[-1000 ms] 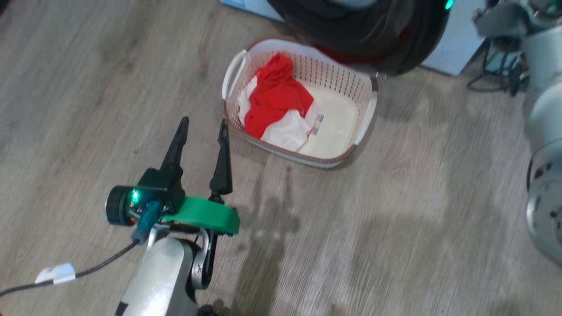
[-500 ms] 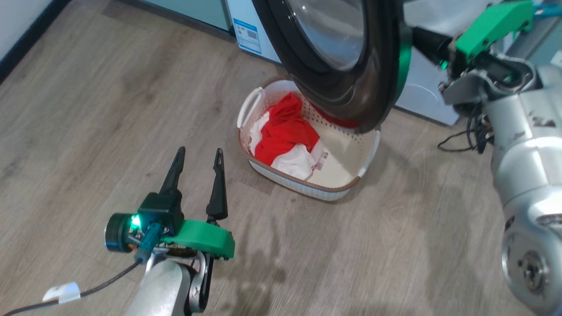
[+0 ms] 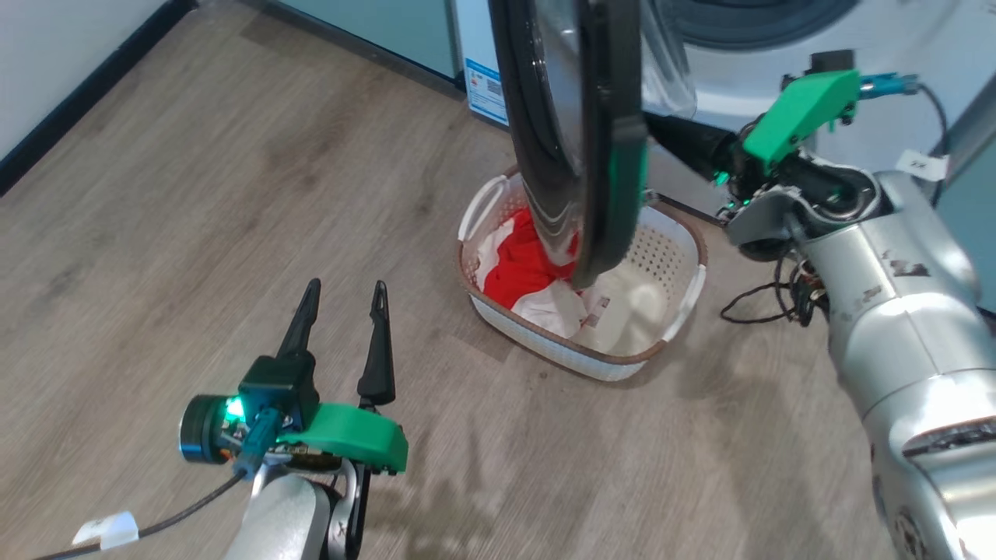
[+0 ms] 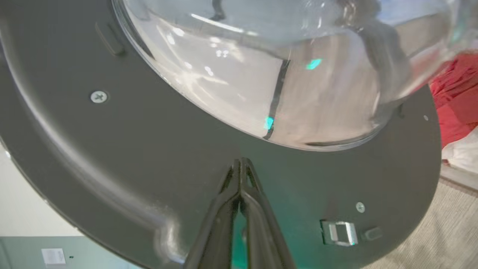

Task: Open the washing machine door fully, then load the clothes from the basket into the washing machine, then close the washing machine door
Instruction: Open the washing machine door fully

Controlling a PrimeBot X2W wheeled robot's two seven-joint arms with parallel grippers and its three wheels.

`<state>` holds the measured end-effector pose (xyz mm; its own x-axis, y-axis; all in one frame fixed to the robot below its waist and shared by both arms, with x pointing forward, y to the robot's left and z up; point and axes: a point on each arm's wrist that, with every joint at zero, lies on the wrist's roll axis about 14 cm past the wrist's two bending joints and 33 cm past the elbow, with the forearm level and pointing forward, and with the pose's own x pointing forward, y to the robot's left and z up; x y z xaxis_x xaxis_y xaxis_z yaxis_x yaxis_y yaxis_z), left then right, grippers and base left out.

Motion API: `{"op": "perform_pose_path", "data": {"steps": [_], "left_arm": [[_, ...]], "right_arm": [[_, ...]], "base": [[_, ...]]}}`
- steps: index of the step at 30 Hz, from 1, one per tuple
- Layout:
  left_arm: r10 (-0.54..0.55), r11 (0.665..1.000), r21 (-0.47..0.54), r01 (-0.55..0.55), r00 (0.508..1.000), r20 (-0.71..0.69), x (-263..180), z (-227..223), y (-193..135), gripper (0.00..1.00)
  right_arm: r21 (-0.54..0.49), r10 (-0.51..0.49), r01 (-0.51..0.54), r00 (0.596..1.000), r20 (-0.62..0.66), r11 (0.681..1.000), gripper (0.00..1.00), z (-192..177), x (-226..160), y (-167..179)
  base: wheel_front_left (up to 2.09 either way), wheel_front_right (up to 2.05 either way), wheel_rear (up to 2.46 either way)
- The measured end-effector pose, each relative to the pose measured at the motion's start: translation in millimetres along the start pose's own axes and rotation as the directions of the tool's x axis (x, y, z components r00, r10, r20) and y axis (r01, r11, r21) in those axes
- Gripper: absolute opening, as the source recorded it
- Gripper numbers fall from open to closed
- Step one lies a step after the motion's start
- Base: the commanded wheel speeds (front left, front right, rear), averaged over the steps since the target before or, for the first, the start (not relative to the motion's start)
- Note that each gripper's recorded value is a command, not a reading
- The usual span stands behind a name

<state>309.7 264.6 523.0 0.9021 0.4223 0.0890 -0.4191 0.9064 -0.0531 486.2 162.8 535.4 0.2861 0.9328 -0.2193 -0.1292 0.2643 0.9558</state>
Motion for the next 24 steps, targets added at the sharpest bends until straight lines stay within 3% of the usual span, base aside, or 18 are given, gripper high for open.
{"op": "perform_pose_path", "data": {"steps": [12, 24], "left_arm": [[0.054, 0.998, 0.011, -0.054, 0.999, 0.007, -12, 3, 20, 1.00], [0.062, 0.998, 0.007, -0.062, 0.998, 0.019, -16, 6, 25, 1.00]], "right_arm": [[-0.009, 0.055, -0.056, 0.992, -0.113, 0.998, 0.00, -50, 26, 22], [-0.017, 0.048, -0.049, 0.997, -0.062, 0.999, 0.00, -53, 23, 28]], "base": [[0.00, 0.00, 0.00], [0.00, 0.00, 0.00]]}}
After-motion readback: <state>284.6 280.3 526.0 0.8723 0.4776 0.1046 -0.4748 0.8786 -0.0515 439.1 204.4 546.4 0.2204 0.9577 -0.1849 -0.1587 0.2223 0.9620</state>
